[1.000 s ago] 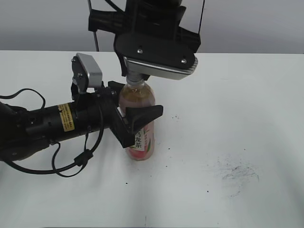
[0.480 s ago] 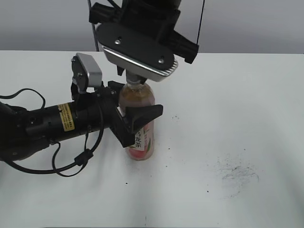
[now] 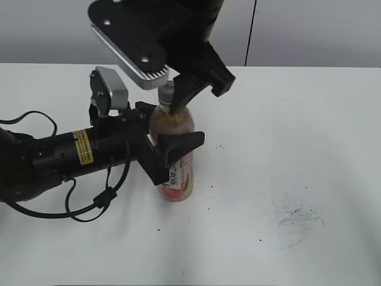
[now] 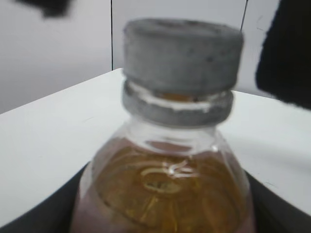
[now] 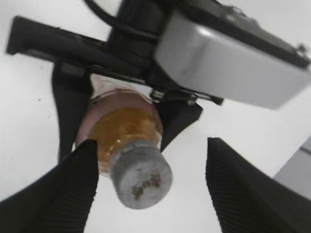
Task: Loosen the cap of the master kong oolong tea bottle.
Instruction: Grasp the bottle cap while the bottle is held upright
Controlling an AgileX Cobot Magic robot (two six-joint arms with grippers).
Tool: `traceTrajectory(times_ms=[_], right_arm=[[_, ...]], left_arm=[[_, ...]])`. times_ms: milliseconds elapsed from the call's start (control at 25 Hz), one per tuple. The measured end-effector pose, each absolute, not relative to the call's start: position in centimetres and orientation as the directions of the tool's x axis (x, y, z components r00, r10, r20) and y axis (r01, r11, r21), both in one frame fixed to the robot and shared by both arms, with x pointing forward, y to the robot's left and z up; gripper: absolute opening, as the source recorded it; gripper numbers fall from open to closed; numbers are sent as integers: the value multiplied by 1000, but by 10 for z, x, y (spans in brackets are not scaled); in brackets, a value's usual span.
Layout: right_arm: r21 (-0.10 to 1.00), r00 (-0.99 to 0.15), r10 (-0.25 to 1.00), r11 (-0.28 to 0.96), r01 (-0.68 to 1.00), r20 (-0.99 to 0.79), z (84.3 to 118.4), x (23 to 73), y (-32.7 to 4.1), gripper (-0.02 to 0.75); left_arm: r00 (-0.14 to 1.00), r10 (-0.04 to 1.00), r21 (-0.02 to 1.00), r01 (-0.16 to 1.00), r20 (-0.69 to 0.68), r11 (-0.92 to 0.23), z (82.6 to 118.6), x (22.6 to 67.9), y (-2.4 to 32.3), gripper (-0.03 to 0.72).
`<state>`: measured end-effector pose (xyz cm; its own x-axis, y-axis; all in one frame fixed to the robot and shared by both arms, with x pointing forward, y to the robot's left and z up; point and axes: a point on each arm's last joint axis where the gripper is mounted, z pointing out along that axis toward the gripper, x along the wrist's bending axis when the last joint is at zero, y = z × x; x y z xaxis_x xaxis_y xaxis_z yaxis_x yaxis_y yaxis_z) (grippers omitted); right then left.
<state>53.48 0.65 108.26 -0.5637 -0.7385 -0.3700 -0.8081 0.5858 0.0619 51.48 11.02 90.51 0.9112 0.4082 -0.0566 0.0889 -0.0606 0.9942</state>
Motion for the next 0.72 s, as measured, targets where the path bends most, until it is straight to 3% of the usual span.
traceTrajectory(times_ms=[160,280,520,720], right_arm=[[176,-822,-409,845,-505,-395,1084,543,7,524],[285,-922,-155,921,-264,-356,1083,545,9,524],[438,-933,307,876,200,-186,1084,547,10,524],[400,-851,524,784,474,-19,1081,540,7,524]], left_arm=[[907,415,994,97,-65,-56,905,515,111,445],[904,421,993,103,-72,-52,905,516,111,445],[909,413,994,94,-62,-59,905,515,110,445],[909,413,994,94,-62,-59,905,515,110,445]])
